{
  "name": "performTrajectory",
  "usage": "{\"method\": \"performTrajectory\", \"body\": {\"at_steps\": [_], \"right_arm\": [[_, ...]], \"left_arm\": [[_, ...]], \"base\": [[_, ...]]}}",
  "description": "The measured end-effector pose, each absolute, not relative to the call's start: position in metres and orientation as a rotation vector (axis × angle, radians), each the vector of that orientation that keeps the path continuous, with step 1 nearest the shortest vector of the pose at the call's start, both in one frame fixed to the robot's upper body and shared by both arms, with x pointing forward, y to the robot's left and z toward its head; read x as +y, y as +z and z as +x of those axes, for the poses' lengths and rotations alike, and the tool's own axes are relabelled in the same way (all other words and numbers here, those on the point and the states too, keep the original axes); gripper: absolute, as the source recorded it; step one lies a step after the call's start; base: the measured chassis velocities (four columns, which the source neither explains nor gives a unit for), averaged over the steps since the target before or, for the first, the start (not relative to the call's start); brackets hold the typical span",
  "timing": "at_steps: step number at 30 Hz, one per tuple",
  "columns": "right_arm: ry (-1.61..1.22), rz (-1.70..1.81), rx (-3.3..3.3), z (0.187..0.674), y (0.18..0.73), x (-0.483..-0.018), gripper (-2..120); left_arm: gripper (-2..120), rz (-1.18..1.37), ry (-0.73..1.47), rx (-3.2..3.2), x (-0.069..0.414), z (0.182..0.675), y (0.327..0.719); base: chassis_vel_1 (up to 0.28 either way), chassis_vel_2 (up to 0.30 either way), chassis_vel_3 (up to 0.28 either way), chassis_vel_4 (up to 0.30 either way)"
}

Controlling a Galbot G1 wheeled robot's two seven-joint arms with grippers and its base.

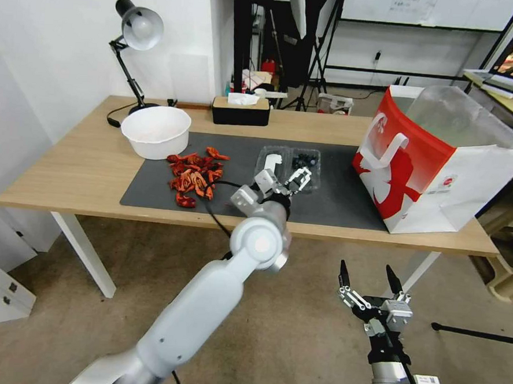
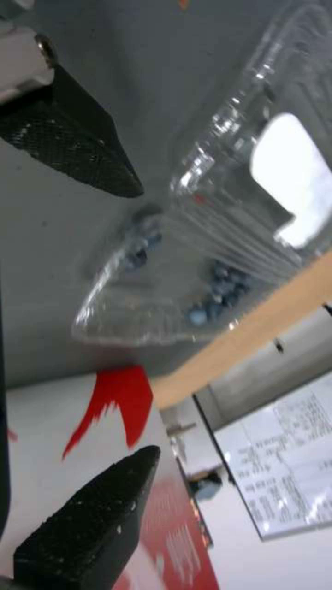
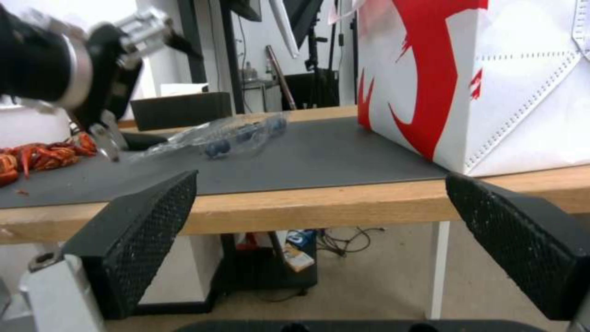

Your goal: Close the takeout container lid, then place the container into the takeout bag.

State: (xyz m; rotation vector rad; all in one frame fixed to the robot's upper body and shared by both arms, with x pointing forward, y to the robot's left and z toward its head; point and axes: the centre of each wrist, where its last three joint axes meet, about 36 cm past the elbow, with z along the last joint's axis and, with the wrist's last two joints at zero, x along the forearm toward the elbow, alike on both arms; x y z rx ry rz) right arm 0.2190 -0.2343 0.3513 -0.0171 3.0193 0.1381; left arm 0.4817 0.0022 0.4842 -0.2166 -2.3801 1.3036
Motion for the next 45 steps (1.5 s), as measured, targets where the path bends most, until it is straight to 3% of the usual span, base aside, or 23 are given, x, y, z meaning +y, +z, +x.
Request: {"method": "performTrajectory", "body": {"at_steps": [45], "right_arm": [[0.135,-0.025,3.011,0.219,0.347,-0.234,100]], "left_arm": [[100,-0.054,1.291,-2.407,-0.001,0.524,0.463]], "base": [[0.0,0.0,0.0,0.0]]}}
